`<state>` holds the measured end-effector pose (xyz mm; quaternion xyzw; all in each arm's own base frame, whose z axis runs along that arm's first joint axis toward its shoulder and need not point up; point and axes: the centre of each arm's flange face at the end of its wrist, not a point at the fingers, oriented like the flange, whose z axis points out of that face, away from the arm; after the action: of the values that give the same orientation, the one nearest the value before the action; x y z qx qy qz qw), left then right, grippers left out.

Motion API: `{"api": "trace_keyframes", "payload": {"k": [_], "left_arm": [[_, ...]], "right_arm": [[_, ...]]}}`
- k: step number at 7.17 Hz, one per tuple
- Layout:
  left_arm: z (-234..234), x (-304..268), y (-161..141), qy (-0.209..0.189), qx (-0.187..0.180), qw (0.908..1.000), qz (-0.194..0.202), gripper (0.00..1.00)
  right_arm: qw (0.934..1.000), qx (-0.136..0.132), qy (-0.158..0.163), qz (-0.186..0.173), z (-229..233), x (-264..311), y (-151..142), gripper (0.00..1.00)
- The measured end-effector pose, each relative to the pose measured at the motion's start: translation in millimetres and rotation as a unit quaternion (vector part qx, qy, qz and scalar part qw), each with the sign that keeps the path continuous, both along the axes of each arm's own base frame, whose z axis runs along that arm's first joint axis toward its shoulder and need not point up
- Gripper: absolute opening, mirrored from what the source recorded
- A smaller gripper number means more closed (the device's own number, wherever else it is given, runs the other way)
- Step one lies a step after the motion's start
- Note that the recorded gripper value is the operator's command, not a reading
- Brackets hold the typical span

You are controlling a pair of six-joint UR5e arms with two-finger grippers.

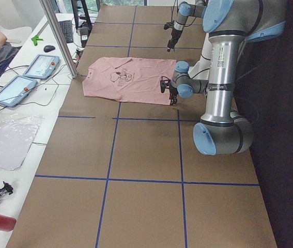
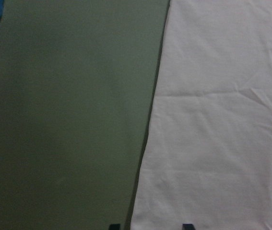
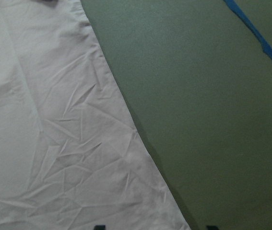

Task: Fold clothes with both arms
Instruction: 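Lower both grippers to the hem corners nearest the robot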

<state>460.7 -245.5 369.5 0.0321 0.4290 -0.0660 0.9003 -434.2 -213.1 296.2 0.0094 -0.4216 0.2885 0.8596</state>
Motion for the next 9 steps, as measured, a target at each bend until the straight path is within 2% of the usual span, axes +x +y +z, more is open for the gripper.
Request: {"api": "trace_keyframes", "payload": {"k": [1, 5, 6, 9], "left_arm": [[1.9, 1.6, 1.0, -0.002, 0.0, 1.0, 0.002, 0.52], [5.5, 8.8, 7.5, -0.006, 0.0, 0.9999, 0.011, 0.36], [5.7, 10.1, 9.8, -0.006, 0.0, 0.9999, 0.013, 0.25], [6.0, 11.1, 12.4, -0.006, 0.0, 0.9999, 0.016, 0.0]], "right_arm": [[1.0, 0.001, 0.0, 0.001, -0.1, 0.0, 0.0, 0.76], [1.0, 0.001, 0.0, 0.001, 0.0, 0.2, -0.5, 0.76], [1.0, 0.001, 0.0, 0.001, 0.0, 0.2, -0.5, 0.76], [1.0, 0.001, 0.0, 0.002, 0.0, 0.2, -0.6, 0.76]]}}
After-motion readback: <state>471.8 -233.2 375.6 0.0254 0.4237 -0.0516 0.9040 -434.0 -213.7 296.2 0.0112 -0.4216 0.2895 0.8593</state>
